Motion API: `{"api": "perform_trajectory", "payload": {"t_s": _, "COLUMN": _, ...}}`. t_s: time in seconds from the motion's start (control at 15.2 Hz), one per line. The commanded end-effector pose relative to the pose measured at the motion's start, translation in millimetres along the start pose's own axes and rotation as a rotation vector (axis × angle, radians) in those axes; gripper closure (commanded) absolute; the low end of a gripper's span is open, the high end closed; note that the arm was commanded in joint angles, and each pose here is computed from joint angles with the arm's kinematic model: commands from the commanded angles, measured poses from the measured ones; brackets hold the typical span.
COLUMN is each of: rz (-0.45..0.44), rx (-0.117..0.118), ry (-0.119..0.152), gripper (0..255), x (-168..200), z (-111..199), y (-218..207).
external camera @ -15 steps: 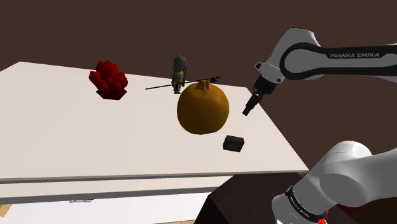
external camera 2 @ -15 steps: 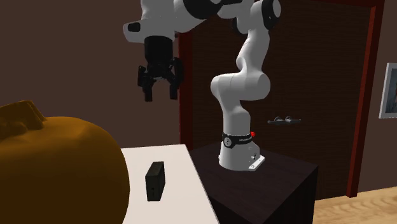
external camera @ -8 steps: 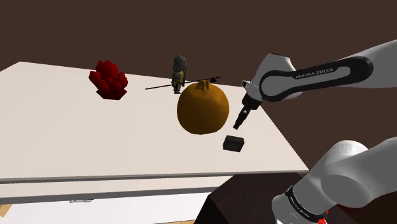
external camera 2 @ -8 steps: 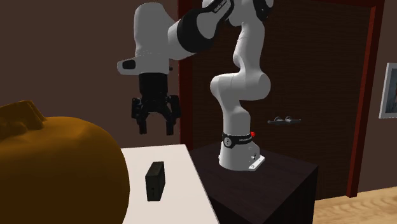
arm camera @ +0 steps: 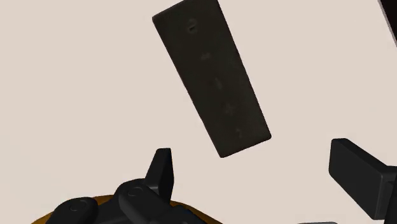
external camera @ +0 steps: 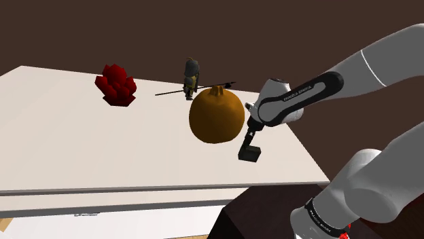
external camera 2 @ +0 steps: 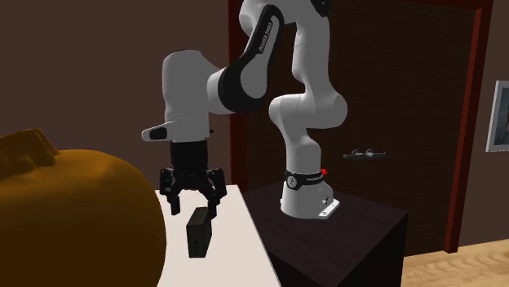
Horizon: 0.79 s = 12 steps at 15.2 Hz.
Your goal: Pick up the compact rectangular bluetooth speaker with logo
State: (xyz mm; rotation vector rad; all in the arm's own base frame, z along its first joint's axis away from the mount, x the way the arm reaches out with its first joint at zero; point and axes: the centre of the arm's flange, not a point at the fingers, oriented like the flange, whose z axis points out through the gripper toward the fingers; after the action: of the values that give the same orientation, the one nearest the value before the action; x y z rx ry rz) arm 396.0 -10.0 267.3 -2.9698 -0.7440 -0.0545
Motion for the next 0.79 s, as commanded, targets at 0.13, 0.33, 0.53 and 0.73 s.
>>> {"api": "perform_trajectory", "payload": {"t_s": 0.13, "rz": -0.008, "rx": -0.002, "ry": -0.002, "gripper": 0, "x": -1, "z": 28, "y": 2}}
{"api": "perform_trajectory", "payload": {"t_s": 0.33, "rz": -0.008, "rx": -0.002, "ry": -0.002, "gripper": 0, "x": -2, "z": 44, "y": 3}}
{"api": "perform_trajectory", "payload": {"t_s": 0.53, "rz": -0.008, "rx": -0.002, "ry": -0.002, "gripper": 255, "x": -2, "z": 46, "y": 2}}
{"api": "perform_trajectory", "payload": {"t_s": 0.73, "rz": -0.007, "rx": -0.002, "ry": -0.002, "gripper": 255, "x": -2, "z": 46, "y": 3}}
